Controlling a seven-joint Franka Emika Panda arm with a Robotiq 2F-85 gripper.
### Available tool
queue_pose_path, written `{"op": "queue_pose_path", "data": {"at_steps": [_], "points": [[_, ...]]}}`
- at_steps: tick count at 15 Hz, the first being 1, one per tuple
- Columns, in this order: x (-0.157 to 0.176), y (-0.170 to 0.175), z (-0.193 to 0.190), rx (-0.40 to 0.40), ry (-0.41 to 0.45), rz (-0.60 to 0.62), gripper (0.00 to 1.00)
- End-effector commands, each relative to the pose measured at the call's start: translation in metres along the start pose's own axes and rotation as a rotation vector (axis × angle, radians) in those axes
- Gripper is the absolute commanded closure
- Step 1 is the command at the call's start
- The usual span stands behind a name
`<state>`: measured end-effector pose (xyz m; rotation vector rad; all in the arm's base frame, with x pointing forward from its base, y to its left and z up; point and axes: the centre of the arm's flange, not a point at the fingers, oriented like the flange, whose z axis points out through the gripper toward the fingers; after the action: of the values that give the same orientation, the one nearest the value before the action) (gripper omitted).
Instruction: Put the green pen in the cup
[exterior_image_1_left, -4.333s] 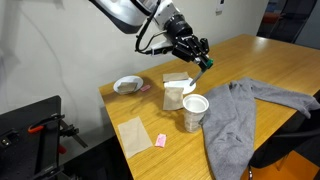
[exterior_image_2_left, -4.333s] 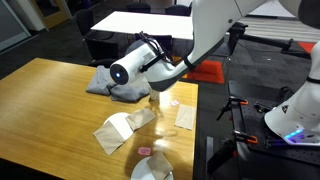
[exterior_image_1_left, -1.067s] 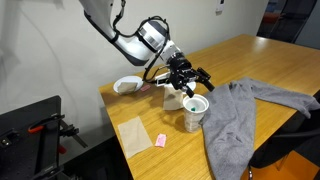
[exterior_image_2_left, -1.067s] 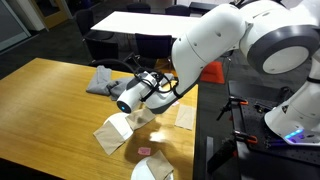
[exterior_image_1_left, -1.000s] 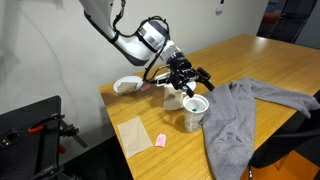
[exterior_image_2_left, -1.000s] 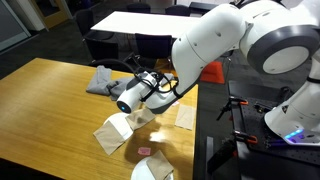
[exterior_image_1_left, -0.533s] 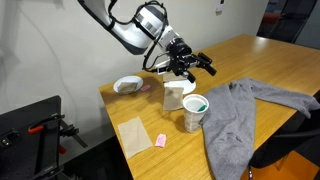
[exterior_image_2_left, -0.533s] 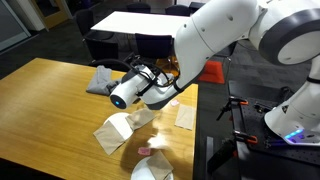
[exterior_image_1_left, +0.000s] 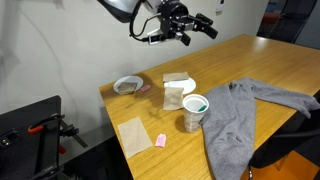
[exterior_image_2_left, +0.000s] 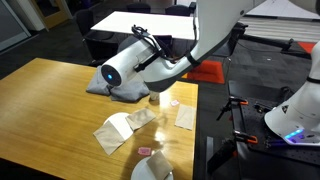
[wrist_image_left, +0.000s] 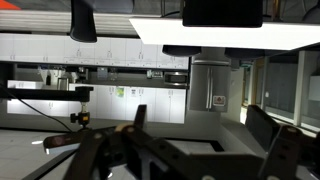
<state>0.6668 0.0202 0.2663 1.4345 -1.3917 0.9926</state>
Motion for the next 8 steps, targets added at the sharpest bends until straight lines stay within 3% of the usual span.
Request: {"op": "queue_pose_path", "data": {"at_steps": [1, 4, 5, 8], "points": [[0.040, 0.038, -0.010, 0.005, -0.037, -0.020, 0.00], [0.052, 0.050, -0.016, 0.025, -0.052, -0.054, 0.00], [0.039, 0.025, -0.015, 0.016, -0.035, -0.020, 0.00], [0.044, 0.035, -0.019, 0.021, -0.041, -0.032, 0.00]]}}
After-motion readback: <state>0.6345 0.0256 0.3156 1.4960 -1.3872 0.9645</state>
